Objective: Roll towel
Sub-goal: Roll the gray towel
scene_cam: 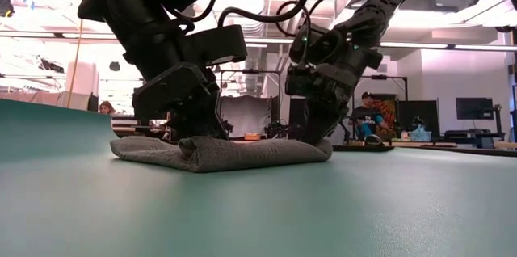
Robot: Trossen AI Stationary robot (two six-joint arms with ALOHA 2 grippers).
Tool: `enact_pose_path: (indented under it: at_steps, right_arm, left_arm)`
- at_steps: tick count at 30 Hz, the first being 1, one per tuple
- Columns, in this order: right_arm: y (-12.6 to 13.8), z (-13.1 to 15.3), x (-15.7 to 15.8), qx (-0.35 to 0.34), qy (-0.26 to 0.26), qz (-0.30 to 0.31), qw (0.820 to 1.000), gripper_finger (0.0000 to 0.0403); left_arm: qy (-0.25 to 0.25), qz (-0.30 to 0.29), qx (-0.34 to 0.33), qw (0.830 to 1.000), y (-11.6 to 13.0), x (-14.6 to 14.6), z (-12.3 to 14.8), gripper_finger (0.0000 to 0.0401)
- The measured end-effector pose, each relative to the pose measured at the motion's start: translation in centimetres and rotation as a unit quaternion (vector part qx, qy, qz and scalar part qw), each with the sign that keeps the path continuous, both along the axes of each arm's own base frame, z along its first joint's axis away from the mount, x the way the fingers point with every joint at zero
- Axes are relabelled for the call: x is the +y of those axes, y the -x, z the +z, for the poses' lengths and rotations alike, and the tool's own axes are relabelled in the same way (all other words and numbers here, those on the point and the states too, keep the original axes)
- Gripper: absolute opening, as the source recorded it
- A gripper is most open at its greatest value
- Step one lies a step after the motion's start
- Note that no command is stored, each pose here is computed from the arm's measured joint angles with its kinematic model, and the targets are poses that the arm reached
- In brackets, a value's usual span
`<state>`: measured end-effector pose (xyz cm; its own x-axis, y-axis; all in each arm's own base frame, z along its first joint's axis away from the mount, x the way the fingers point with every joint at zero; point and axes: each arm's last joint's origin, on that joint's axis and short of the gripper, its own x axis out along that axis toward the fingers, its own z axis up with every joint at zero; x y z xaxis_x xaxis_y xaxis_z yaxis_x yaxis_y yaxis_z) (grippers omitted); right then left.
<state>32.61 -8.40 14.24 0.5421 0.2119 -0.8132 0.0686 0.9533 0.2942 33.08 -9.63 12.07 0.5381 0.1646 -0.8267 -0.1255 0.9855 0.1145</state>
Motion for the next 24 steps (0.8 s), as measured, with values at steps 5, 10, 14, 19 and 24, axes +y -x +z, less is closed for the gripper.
enact_pose_path:
  at_steps: [5, 10, 14, 19, 24]
  right_arm:
    - [-0.1, -0.8, -0.1, 0.017, -0.008, -0.014, 1.000, 0.0010]
    - [0.2, -0.4, -0.5, 0.024, -0.002, -0.046, 0.999, 0.0010]
    - [0.5, -0.5, -0.5, 0.045, -0.014, -0.069, 0.997, 0.0010]
    - [0.4, -0.6, -0.1, 0.055, -0.012, -0.087, 0.995, 0.0010]
    - [0.4, -0.4, 0.0, 0.055, -0.019, -0.107, 0.993, 0.0010]
  left_arm:
    - [-0.017, -0.027, 0.020, 0.999, 0.2, 0.0, -0.1, 0.0000]
    - [-0.046, -0.065, 0.048, 0.996, 0.6, 0.1, -0.3, 0.0000]
    - [-0.085, -0.110, 0.075, 0.987, 0.9, 0.3, -0.4, 0.0000]
    - [-0.136, -0.172, 0.109, 0.969, 1.3, 0.5, -0.5, 0.0000]
    - [-0.172, -0.216, 0.137, 0.951, 1.6, 0.6, -0.5, 0.0000]
